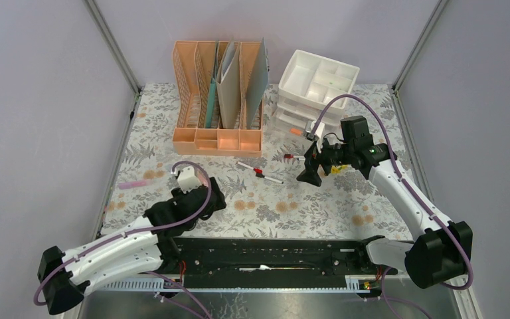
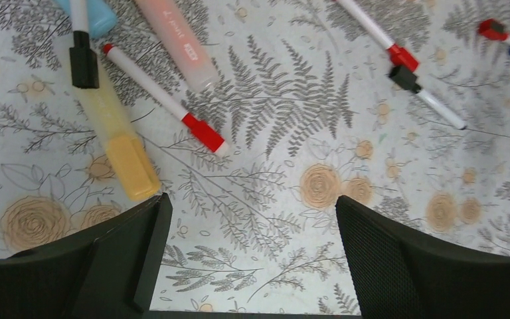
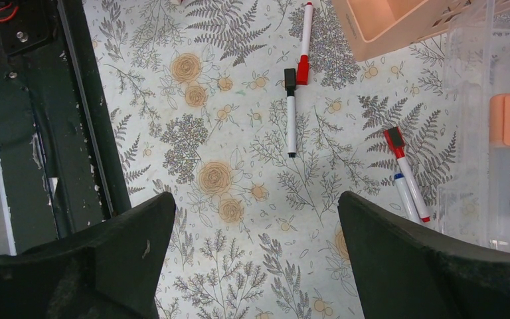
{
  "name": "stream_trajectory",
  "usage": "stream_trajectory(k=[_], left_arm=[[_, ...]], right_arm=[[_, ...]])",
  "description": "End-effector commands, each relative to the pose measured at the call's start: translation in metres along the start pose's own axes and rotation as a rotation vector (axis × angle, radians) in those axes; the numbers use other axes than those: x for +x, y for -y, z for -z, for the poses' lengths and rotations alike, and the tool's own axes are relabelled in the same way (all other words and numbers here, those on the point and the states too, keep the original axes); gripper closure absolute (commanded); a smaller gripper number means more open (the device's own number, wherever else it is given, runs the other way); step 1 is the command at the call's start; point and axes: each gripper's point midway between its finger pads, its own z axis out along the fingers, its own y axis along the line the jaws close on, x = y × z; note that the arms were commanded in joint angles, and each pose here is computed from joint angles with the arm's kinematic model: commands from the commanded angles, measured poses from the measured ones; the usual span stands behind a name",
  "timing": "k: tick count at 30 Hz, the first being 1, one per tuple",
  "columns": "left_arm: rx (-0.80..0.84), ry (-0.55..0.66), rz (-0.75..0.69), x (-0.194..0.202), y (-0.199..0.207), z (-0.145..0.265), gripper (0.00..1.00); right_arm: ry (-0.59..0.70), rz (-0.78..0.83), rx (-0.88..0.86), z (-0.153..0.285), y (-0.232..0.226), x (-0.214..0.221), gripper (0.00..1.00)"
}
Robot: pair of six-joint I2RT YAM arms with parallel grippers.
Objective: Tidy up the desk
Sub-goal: Pick up the stationery from the center of the board.
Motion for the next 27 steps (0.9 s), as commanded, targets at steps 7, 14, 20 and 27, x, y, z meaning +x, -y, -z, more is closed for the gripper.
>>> stream_trajectory(k=[7, 14, 20, 27], left_arm=[[-0.211, 0.042, 0.077, -0.009, -0.03, -0.01, 0.07], [-0.327, 0.061, 0.111, -0.023, -0.056, -0.032, 0.12], [-0.386, -0.045, 0.171, -0.013, -0.078, -0.055, 0.21], [-0.558, -0.189, 0.153, 0.013, -0.098, -0.068, 0.39]], right_arm=[[0.017, 0.029, 0.009, 0.005, 0.0, -0.007, 0.0], [0.016, 0.03, 0.009, 0.005, 0.0, -0.006, 0.0], [0.015, 0.031, 0.01, 0.005, 0.0, -0.006, 0.0], [0.009, 0.03, 0.012, 0.004, 0.001, -0.004, 0.0]])
